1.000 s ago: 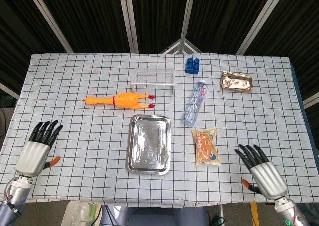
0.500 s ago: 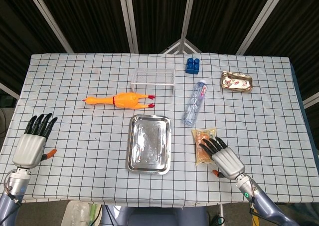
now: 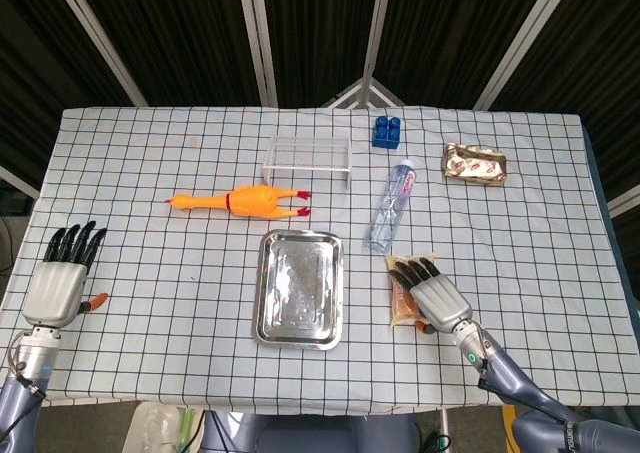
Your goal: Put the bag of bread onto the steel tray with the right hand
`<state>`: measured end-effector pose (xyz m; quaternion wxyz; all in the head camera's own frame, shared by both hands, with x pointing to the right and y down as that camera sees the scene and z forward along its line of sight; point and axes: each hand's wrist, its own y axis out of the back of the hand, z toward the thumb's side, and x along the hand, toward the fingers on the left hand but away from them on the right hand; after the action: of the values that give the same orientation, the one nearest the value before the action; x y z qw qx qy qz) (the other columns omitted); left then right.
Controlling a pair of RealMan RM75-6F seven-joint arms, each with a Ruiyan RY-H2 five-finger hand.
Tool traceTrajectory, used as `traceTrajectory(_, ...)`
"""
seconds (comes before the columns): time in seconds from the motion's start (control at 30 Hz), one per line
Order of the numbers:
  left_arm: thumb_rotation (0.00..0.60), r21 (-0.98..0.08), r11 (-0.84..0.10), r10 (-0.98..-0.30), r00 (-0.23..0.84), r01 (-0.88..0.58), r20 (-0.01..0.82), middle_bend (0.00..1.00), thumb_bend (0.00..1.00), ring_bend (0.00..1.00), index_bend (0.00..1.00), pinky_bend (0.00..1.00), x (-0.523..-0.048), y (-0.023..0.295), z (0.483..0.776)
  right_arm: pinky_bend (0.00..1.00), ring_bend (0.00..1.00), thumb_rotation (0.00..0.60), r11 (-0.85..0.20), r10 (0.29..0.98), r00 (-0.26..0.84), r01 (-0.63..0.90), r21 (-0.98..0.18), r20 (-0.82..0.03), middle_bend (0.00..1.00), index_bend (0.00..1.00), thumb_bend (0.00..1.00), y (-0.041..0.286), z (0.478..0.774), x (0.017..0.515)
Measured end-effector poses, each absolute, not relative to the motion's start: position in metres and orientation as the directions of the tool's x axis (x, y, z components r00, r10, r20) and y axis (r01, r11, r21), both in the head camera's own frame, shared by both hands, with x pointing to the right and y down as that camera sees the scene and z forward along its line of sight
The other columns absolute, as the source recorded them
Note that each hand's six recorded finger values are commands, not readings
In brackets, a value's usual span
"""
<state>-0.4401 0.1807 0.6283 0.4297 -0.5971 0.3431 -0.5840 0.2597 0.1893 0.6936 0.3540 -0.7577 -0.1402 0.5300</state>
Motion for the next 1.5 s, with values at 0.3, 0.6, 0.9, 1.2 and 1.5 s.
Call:
traceTrajectory(0.3, 0.6, -0.915, -0.396, -0.914, 0.066, 0.083, 0.401, 0.0, 0.02, 0.0, 0.0, 0.0, -0.446, 0.18, 0.625, 0.67, 0.36, 0.6, -0.709, 0.593, 0.418, -0.135, -0.692, -0.689, 0.44, 0.39, 0.3, 0.191, 0.698, 0.253)
traceTrajectory(0.6, 0.6, -0.918, -0.388, -0.917, 0.069, 0.076, 0.393, 0.0, 0.02, 0.0, 0.0, 0.0, -0.445, 0.182, 0.621, 0.67, 0.36, 0.6, -0.685, 0.607, 0.439, -0.132, -0.716, -0.662, 0.44, 0.39, 0.3, 0.194, 0.69, 0.249)
traceTrajectory(0.9, 0.6, -0.916, -0.395, -0.914, 0.074, 0.07, 0.4, 0.0, 0.02, 0.0, 0.0, 0.0, -0.445, 0.183, 0.621, 0.67, 0.36, 0.6, -0.626, 0.608, 0.535, -0.13, -0.769, -0.586, 0.44, 0.39, 0.3, 0.204, 0.656, 0.206)
traceTrajectory(1.2, 0.6, -0.908, -0.412, -0.907, 0.068, 0.072, 0.416, 0.0, 0.02, 0.0, 0.0, 0.0, -0.447, 0.182, 0.626, 0.67, 0.36, 0.6, -0.587, 0.596, 0.599, -0.13, -0.799, -0.535, 0.44, 0.39, 0.3, 0.2, 0.639, 0.148)
traceTrajectory(1.5, 0.6, -0.894, -0.442, -0.894, 0.04, 0.075, 0.445, 0.0, 0.02, 0.0, 0.0, 0.0, -0.453, 0.177, 0.634, 0.67, 0.36, 0.6, -0.597, 0.57, 0.621, -0.137, -0.79, -0.538, 0.44, 0.39, 0.3, 0.183, 0.645, 0.095)
